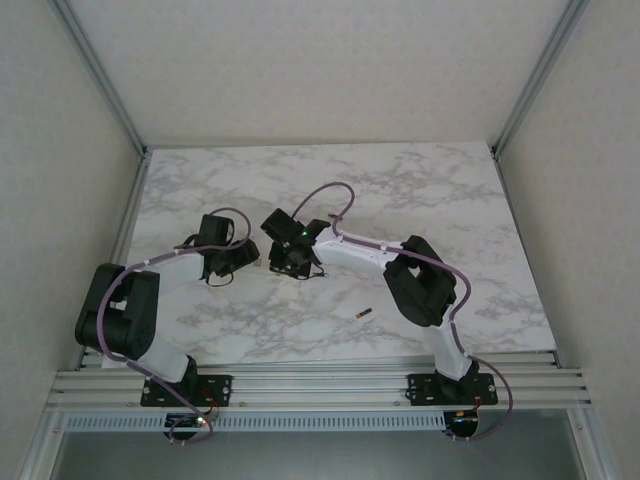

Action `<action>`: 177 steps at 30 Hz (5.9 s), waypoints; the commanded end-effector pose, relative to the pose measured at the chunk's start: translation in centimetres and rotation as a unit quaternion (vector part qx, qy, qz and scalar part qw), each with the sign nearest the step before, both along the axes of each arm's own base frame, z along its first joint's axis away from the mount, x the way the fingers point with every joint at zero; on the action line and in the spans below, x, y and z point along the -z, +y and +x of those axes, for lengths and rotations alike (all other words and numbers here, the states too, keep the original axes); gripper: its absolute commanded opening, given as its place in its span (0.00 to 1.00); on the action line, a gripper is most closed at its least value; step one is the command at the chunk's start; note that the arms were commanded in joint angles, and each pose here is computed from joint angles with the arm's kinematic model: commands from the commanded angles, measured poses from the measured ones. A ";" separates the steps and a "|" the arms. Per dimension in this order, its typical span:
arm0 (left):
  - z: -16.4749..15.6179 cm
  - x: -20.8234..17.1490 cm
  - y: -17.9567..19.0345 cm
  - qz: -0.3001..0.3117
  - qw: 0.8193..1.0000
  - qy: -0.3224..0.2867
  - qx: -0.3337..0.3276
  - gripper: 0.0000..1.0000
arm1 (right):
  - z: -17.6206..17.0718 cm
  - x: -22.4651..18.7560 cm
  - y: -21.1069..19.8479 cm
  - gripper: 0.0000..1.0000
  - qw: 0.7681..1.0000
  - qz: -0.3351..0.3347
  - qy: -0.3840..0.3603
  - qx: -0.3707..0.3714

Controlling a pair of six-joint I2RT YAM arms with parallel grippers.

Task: Load the batteries into the remote control

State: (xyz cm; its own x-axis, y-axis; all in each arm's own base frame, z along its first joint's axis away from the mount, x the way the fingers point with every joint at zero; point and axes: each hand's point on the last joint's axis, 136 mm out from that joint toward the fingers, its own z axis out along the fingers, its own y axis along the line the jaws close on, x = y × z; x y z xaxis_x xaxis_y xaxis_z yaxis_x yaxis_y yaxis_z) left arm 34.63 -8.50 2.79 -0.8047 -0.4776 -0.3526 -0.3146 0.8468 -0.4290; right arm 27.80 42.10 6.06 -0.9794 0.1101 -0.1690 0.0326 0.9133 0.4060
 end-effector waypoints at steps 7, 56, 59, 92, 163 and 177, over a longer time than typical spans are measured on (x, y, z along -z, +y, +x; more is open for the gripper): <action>-0.3 -0.1 -0.1 -0.005 1.000 0.002 0.000 0.65 | 0.3 2.1 0.7 0.21 1.000 -0.018 0.006 -0.006; -0.4 0.3 -0.1 -0.002 1.000 0.006 0.002 0.64 | 2.5 1.8 0.0 0.18 0.999 -0.035 -0.020 -0.018; -0.4 0.4 -0.1 -0.002 1.000 0.007 0.002 0.65 | 2.5 2.0 0.3 0.17 0.999 -0.033 -0.020 -0.024; -0.5 0.4 -0.1 -0.003 1.000 0.007 0.002 0.64 | 2.5 5.1 0.4 0.15 0.992 -0.084 -0.045 -0.087; -0.6 0.5 0.0 0.000 1.000 0.010 0.001 0.64 | 1.1 4.0 0.8 0.17 0.996 -0.059 -0.024 -0.061; -0.7 0.6 0.1 0.002 1.000 0.011 0.002 0.64 | 2.8 4.1 1.6 0.13 0.988 -0.069 -0.086 -0.106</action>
State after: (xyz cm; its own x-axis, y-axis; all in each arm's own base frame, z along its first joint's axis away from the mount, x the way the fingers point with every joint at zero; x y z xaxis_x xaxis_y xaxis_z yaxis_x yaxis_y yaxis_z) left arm 34.62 -8.49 2.79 -0.8047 -0.4776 -0.3526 -0.3146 0.8468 -0.4290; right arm 30.08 42.91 3.48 -0.9523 -0.0805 -0.2944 -0.1689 0.9424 0.2887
